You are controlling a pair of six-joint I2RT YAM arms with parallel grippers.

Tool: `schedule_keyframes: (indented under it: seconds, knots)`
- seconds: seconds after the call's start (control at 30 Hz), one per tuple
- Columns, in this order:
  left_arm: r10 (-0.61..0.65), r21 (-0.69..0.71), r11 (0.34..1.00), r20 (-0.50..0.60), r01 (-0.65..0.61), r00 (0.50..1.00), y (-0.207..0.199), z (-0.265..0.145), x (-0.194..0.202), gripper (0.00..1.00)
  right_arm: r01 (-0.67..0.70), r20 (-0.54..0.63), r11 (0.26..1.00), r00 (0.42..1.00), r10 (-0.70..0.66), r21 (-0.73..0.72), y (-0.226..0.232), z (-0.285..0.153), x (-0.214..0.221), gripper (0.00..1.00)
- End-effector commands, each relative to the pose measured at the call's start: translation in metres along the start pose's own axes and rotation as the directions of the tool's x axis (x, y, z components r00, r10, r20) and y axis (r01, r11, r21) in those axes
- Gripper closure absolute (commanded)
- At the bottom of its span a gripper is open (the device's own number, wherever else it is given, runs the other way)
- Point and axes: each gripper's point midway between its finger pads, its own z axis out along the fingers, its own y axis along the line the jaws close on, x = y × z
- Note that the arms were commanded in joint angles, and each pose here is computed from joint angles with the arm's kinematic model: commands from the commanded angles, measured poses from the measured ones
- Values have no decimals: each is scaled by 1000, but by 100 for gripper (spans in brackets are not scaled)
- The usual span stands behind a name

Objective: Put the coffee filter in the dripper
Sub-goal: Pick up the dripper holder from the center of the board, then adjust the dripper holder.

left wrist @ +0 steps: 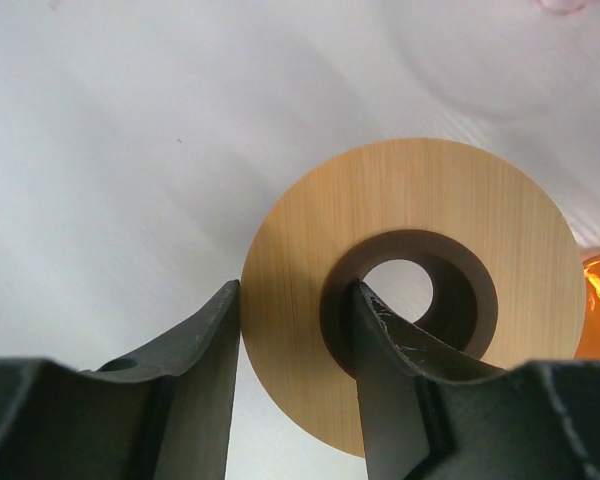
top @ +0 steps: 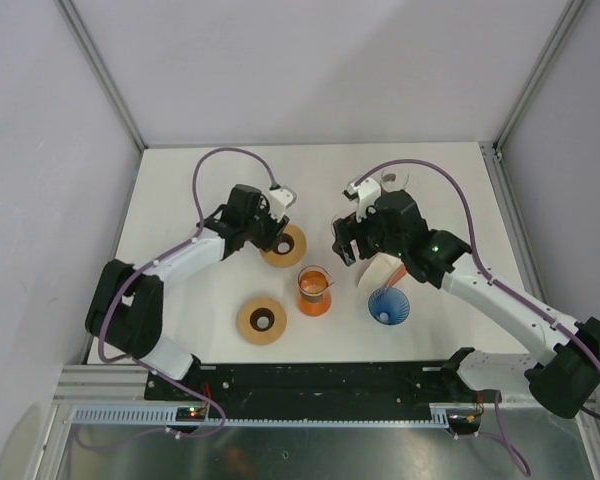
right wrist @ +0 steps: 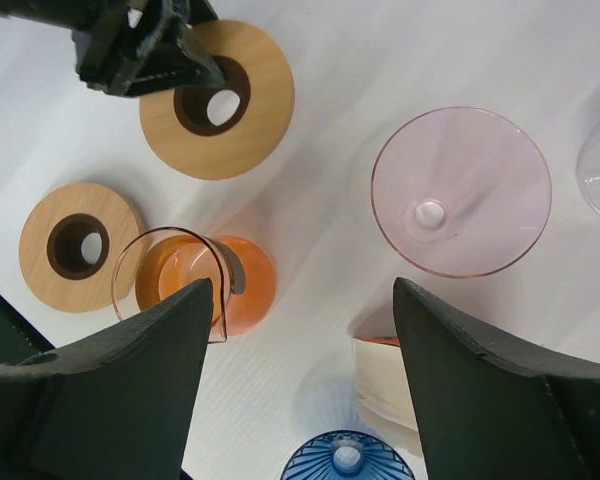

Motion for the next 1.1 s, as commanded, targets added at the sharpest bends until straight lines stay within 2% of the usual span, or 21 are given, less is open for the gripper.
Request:
schedule_keyframes:
  seconds: [0.0,0.17,0.27,0.47,0.73,1.07]
  knots:
    - [3,-33,999,127,1,992,8,-32,-51,100,-29,30,999,999,29,20,-4,-8,-7,23]
    - [21,-16,1000,181,-19,983,5,-70,-84,100,-53,33,998,998,52,40,-11,-9,-7,23]
    - [49,21,998,170,-54,984,-7,-89,-94,100,-88,37,994,996,85,67,-20,-10,-8,23]
    - [177,122,974,109,-189,978,-67,-115,-96,100,-163,55,975,986,156,153,-42,-18,-7,23]
    - [273,241,929,66,-281,960,-132,-116,-78,100,-200,73,964,979,190,176,-49,-27,-6,23]
    - [293,249,920,67,-301,954,-138,-106,-77,100,-217,75,967,975,208,133,-44,-30,-4,22]
